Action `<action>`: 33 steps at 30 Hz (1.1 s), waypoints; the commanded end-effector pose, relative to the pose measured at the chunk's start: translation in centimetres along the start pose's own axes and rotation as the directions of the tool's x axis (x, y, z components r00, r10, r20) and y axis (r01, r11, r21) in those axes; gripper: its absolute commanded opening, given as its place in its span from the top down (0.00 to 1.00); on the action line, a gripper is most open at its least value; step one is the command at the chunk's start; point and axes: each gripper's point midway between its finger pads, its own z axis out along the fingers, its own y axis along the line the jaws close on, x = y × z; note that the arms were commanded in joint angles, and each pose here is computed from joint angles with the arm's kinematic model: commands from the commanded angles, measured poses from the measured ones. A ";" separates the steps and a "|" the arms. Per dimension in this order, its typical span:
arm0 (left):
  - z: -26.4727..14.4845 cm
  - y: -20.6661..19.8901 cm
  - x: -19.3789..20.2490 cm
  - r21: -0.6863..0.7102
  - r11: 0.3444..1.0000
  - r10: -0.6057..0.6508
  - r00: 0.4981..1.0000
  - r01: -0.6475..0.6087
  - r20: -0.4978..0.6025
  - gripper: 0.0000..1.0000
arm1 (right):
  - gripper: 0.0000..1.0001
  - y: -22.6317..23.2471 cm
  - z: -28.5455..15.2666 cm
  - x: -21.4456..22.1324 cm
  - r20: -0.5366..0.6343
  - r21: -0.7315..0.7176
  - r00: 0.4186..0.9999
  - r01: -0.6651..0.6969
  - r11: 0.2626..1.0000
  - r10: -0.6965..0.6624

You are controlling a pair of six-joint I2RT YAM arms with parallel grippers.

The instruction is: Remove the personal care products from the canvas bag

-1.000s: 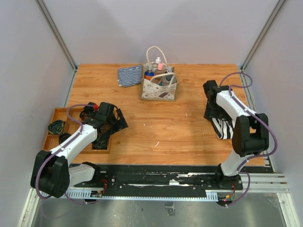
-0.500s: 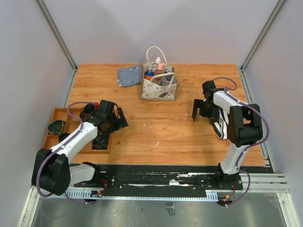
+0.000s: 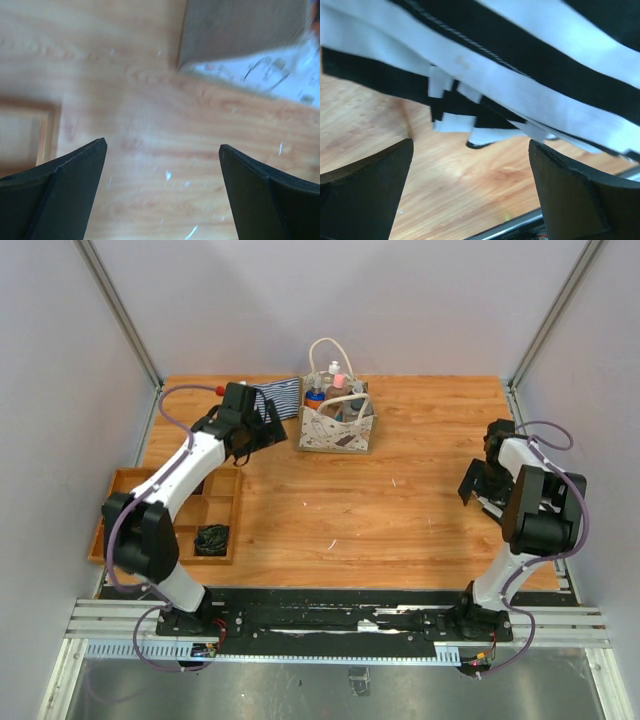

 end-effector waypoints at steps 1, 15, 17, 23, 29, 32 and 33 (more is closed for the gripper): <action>3.4 -1.3 -4.8 -0.042 0.999 0.011 0.999 -0.009 0.041 0.00 | 0.02 -2.6 -3.0 0.0 0.074 0.108 0.997 -0.018 0.994 0.010; 17.4 -5.0 -14.2 -0.103 0.988 -0.104 0.987 0.117 0.124 0.00 | 0.02 3.0 -13.0 2.1 0.334 -0.221 0.938 0.176 0.959 -0.095; 18.7 -5.0 -13.3 -0.096 0.988 -0.114 0.988 0.125 0.108 0.00 | 0.02 3.4 -13.9 2.1 0.363 -0.254 0.927 0.197 0.947 -0.095; 21.7 -7.0 -12.2 0.005 0.992 -0.127 0.988 0.127 0.088 0.00 | 0.02 7.9 -16.3 1.6 0.436 -0.415 0.888 0.341 0.844 -0.145; 23.1 -8.6 -12.6 0.036 0.997 -0.080 0.985 0.075 0.152 0.00 | 0.01 16.4 -20.7 2.4 0.623 -0.500 0.748 0.605 0.619 -0.228; 24.4 -7.6 -11.6 0.003 0.995 -0.095 0.986 0.096 0.136 0.00 | 0.01 20.3 -22.2 1.7 0.715 -0.466 0.661 0.693 0.551 -0.227; 24.8 -7.0 -11.2 -0.024 0.995 -0.097 0.986 0.101 0.133 0.00 | 0.02 21.4 -22.4 1.2 0.731 -0.450 0.641 0.711 0.541 -0.234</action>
